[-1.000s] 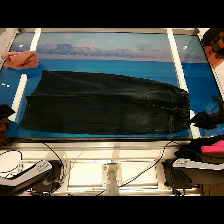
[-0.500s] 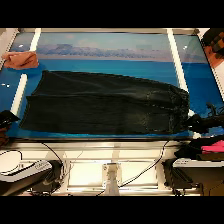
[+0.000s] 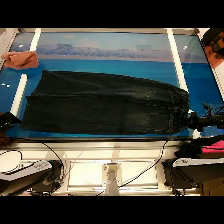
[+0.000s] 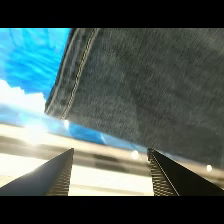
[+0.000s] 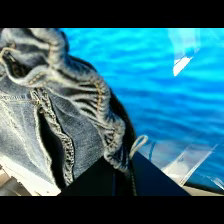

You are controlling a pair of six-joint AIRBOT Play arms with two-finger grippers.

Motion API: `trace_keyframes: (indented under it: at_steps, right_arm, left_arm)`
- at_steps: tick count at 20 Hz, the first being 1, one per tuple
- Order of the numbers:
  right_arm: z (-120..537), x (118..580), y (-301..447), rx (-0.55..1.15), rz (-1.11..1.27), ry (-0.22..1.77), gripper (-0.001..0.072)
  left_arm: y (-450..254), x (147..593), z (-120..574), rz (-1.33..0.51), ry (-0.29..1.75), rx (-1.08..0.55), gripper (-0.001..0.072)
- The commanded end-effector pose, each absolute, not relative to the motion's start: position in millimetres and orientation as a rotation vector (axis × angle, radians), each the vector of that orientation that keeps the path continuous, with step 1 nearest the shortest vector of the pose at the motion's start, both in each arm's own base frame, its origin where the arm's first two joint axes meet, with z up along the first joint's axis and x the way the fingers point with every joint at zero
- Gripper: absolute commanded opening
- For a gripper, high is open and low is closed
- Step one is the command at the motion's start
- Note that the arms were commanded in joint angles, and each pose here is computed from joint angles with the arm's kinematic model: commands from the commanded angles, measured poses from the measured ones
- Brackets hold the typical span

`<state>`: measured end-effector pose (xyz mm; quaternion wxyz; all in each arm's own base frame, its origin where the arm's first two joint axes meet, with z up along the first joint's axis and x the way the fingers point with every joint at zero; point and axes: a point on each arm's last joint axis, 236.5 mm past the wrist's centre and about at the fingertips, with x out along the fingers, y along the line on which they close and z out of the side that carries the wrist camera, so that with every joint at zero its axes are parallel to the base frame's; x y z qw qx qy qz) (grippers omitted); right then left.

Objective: Fold the clothes and pants, and hang the long-sleeved shirts on hangers.

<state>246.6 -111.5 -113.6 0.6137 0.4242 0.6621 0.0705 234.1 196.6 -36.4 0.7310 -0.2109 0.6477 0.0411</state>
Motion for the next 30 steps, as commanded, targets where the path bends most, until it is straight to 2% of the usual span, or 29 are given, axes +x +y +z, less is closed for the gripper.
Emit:
trace_keyframes:
  at_steps: [1, 4, 7, 15, 30]
  right_arm:
    - [-104, 245, -102, 1.008, 0.216, 1.537, 0.005]
    - [-100, 241, -98, 1.021, 0.243, 1.553, 0.005]
    - [-96, 237, -93, 1.033, 0.266, 1.568, 0.005]
    - [-97, 238, -94, 1.031, 0.262, 1.566, 0.005]
    - [-95, 236, -92, 1.038, 0.274, 1.574, 0.005]
  left_arm:
    - [190, 219, -54, 0.022, 1.521, -0.475, 0.0547]
    - [192, 222, -75, -0.052, 1.538, -0.446, 0.0548]
    - [205, 231, -89, -0.011, 1.509, -0.427, 0.0548]
    - [232, 253, -61, 0.044, 1.443, -0.369, 0.0548]
    - [229, 252, -102, 0.008, 1.501, -0.434, 0.0547]
